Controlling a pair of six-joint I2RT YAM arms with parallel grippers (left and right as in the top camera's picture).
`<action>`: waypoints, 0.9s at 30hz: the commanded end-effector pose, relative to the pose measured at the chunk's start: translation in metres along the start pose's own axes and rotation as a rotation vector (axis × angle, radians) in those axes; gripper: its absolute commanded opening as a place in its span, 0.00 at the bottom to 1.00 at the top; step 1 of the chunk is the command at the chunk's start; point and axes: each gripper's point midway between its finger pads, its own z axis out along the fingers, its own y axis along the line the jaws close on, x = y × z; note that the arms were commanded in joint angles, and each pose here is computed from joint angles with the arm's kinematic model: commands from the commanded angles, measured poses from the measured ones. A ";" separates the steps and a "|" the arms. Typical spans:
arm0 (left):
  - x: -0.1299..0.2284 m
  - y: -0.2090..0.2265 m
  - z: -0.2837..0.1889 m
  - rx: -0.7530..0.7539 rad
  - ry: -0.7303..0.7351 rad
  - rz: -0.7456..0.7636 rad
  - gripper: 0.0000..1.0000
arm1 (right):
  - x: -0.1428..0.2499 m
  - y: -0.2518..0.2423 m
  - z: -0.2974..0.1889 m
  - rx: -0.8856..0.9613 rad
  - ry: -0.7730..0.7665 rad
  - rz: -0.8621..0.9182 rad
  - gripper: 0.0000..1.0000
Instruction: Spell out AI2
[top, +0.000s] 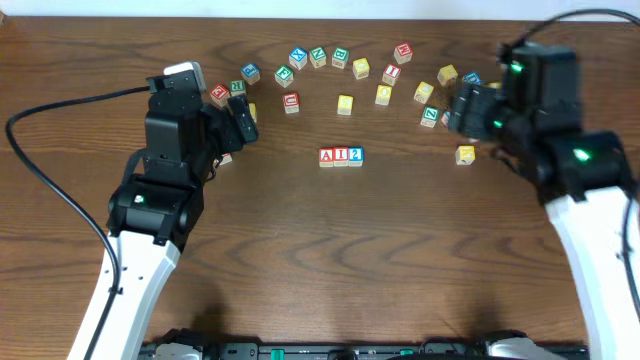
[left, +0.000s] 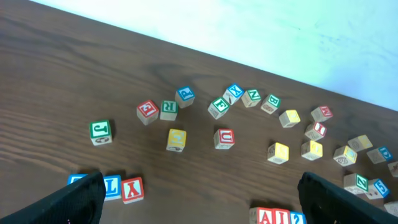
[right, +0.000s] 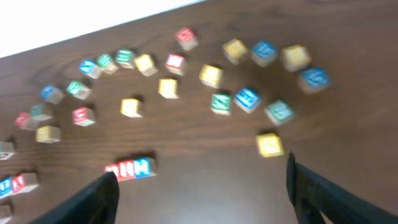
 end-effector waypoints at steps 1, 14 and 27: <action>0.001 0.001 0.003 -0.007 0.009 0.010 0.98 | -0.008 -0.017 -0.033 0.048 -0.075 0.017 0.85; 0.011 0.006 0.003 -0.025 0.052 0.015 0.98 | 0.033 -0.038 -0.091 0.083 -0.028 0.017 0.99; 0.011 0.006 0.003 -0.025 0.052 0.015 0.98 | 0.041 -0.049 -0.091 0.145 0.004 0.003 0.99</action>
